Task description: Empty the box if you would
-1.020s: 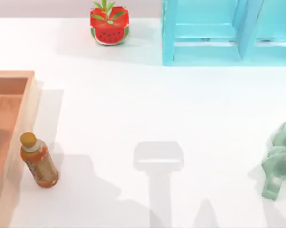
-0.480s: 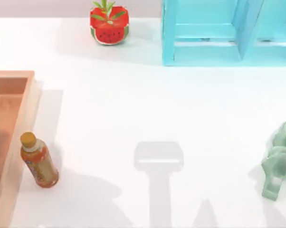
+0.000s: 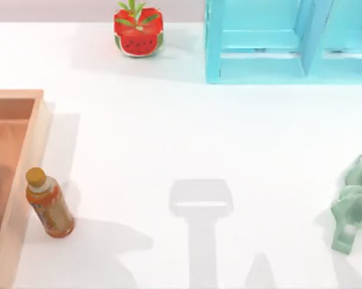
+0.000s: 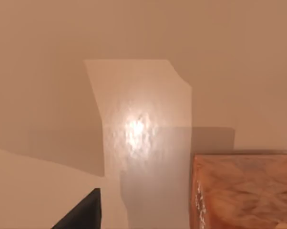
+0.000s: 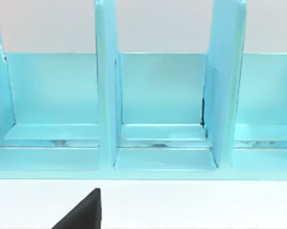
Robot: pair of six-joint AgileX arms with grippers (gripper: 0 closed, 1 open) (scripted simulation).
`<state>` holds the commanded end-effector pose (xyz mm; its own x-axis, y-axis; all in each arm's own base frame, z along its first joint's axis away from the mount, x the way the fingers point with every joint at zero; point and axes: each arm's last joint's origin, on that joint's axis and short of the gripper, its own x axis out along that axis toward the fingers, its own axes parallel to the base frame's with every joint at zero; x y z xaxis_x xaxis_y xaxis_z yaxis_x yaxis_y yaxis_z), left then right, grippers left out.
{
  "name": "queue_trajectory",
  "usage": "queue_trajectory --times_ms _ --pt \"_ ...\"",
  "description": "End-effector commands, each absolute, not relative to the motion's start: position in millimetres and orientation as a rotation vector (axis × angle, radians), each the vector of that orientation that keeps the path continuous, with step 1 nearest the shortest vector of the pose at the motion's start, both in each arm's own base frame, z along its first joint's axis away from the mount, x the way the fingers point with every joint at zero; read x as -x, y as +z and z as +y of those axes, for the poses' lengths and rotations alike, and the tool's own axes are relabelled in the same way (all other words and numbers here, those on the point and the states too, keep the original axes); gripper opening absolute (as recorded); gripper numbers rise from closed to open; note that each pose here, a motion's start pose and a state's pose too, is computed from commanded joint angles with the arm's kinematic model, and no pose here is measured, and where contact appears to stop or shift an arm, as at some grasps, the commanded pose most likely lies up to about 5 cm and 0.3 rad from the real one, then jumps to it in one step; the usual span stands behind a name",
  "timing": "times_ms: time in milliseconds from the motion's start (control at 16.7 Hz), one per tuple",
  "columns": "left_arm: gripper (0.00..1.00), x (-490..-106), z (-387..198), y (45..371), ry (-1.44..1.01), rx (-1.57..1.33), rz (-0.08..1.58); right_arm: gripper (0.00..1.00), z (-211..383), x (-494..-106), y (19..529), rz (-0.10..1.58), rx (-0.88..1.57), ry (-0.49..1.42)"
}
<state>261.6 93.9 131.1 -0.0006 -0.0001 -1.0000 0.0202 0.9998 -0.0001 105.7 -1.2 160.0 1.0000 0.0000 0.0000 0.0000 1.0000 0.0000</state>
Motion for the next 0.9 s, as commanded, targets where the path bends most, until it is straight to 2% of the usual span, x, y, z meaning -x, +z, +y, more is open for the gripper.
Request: queue_trajectory --times_ms 120,900 --pt "1.00 -261.6 93.9 131.1 -0.016 -0.016 1.571 1.00 -1.2 -105.7 160.0 0.000 0.000 0.000" --pt "0.02 -261.6 93.9 131.1 -0.016 -0.016 1.571 1.00 -1.2 -105.7 160.0 0.000 0.000 0.000"
